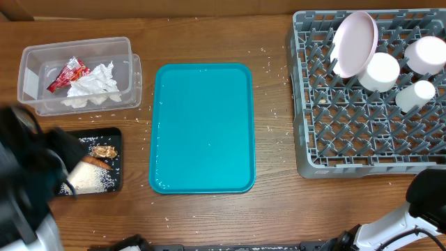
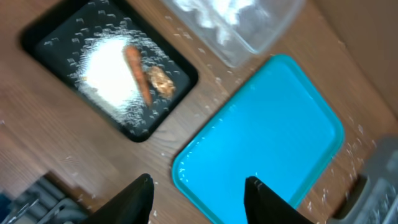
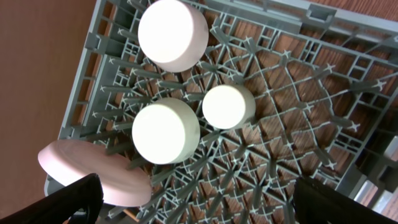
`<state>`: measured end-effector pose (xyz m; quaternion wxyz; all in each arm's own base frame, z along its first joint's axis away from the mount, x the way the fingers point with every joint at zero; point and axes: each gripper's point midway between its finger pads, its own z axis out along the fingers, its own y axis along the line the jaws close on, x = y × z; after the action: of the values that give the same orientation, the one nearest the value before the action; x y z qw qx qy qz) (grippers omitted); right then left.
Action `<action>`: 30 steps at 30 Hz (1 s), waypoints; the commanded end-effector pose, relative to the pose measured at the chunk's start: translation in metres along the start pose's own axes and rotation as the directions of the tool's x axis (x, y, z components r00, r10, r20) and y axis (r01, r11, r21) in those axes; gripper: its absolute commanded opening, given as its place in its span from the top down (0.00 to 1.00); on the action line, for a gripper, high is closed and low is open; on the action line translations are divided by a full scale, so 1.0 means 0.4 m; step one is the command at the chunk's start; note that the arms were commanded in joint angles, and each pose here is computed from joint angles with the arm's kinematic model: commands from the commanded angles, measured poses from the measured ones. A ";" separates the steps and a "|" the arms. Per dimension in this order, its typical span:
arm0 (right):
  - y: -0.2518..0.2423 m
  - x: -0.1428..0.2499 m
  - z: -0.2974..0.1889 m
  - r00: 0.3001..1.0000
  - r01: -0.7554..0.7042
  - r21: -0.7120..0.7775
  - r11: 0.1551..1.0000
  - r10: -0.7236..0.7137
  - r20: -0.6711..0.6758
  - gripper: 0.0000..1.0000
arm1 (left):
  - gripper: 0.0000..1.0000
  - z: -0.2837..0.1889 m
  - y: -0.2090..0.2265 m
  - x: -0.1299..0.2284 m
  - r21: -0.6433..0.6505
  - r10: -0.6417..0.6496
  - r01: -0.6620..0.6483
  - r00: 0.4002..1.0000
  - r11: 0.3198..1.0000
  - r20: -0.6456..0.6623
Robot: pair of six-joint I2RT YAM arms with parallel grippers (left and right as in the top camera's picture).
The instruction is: Sort waste into correct bins and load items into the dishwasher
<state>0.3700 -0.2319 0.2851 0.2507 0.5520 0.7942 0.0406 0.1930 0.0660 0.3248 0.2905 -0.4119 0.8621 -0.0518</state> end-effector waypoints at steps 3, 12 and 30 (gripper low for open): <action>0.006 0.001 -0.006 1.000 -0.002 -0.011 1.000 0.002 0.003 0.00 | 0.00 0.013 0.044 0.159 0.109 -0.017 0.015 1.000 0.994 0.018; 0.006 0.001 -0.007 1.000 -0.002 -0.011 1.000 0.002 0.003 0.00 | 0.00 0.048 0.139 0.302 0.076 -0.151 0.153 0.988 0.985 -0.034; 0.006 0.001 -0.007 1.000 -0.002 -0.011 1.000 0.002 0.003 0.00 | 0.00 0.134 -0.027 0.227 0.314 0.491 -0.546 0.837 0.777 0.240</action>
<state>0.3702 -0.2320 0.2853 0.2513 0.5520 0.7941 0.0405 0.1686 0.0221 0.2561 0.4115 -0.2703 0.8649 -0.0975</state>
